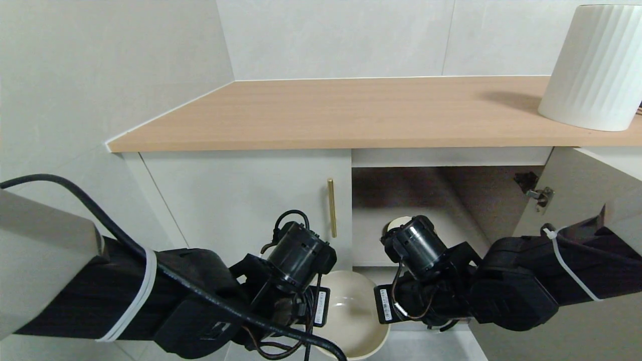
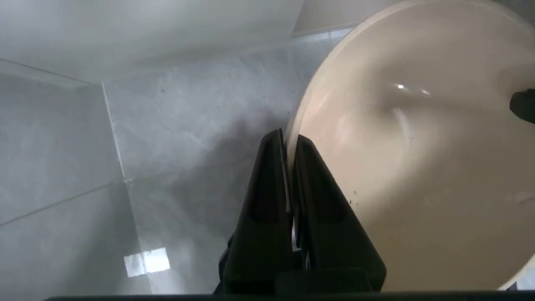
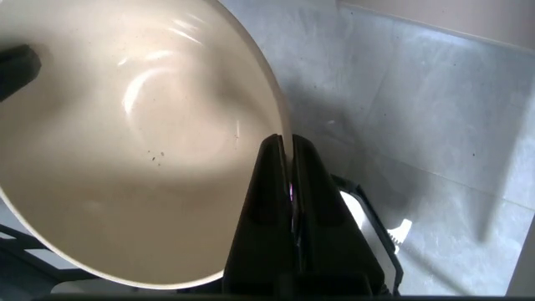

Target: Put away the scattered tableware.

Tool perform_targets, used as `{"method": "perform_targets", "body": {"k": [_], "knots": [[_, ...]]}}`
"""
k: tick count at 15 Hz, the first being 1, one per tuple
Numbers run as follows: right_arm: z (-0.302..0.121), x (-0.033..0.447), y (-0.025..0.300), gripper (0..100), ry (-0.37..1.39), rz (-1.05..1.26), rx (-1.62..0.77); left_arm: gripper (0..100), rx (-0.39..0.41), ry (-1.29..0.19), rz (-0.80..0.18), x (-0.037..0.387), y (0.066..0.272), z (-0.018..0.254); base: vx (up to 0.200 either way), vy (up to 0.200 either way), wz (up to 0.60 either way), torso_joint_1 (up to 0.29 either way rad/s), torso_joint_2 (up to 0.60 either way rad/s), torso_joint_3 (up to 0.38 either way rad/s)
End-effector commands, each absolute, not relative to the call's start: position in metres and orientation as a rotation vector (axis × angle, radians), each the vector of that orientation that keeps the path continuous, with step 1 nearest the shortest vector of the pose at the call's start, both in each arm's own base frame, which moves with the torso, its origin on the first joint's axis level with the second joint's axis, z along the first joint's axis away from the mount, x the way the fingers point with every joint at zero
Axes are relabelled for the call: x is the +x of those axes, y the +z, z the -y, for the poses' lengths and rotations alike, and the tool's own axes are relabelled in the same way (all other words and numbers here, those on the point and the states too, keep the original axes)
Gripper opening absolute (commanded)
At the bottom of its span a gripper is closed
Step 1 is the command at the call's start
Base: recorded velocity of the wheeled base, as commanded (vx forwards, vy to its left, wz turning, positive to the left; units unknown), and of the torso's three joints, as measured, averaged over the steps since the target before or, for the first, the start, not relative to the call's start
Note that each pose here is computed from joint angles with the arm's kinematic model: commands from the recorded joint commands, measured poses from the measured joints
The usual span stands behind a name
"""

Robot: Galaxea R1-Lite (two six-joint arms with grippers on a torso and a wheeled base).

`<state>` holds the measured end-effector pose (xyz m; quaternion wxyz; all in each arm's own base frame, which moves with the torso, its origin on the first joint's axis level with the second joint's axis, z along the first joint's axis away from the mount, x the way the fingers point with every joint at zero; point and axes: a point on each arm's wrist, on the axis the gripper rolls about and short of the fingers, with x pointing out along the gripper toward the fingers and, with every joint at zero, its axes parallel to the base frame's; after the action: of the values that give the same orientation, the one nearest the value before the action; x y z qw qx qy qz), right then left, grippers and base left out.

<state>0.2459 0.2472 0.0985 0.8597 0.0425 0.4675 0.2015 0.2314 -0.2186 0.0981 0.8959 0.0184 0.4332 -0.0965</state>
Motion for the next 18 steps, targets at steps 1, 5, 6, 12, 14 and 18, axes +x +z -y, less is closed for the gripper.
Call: {"method": "perform_targets", "body": {"k": [1, 5, 6, 12, 14, 18], "knots": [[-0.2472, 0.2458, 0.0988, 0, 0.424, -0.981, 0.089, 0, 0.038, -0.199, -0.897, 0.2313, 0.0983, 0.2185, 0.000, 0.000, 0.00, 0.000, 0.00, 0.000], [-0.2475, 0.2460, 0.0977, 0, 0.423, -0.983, 0.086, 0, 0.031, -0.197, -0.893, 0.2310, 0.0997, 0.2182, 0.000, 0.000, 0.00, 0.000, 0.00, 0.000], [-0.2475, 0.2460, 0.0977, 0, 0.423, -0.983, 0.086, 0, 0.031, -0.197, -0.893, 0.2310, 0.0997, 0.2182, 0.000, 0.000, 0.00, 0.000, 0.00, 0.000], [-0.2471, 0.2456, 0.0978, 0, 0.423, -0.984, 0.085, 100, 0.030, -0.198, -0.891, 0.2308, 0.1007, 0.2179, 0.000, 0.000, 0.00, 0.000, 0.00, 0.000], [-0.2471, 0.2456, 0.0978, 0, 0.423, -0.984, 0.085, 100, 0.027, -0.198, -0.890, 0.2310, 0.1010, 0.2181, 0.000, 0.000, 0.00, 0.000, 0.00, 0.000], [-0.2440, 0.2441, 0.0969, 0, 0.416, -0.992, 0.072, 100, 0.026, -0.196, -0.888, 0.2315, 0.1014, 0.2179, 0.000, 0.000, 0.00, 0.000, 0.00, 0.000]]}}
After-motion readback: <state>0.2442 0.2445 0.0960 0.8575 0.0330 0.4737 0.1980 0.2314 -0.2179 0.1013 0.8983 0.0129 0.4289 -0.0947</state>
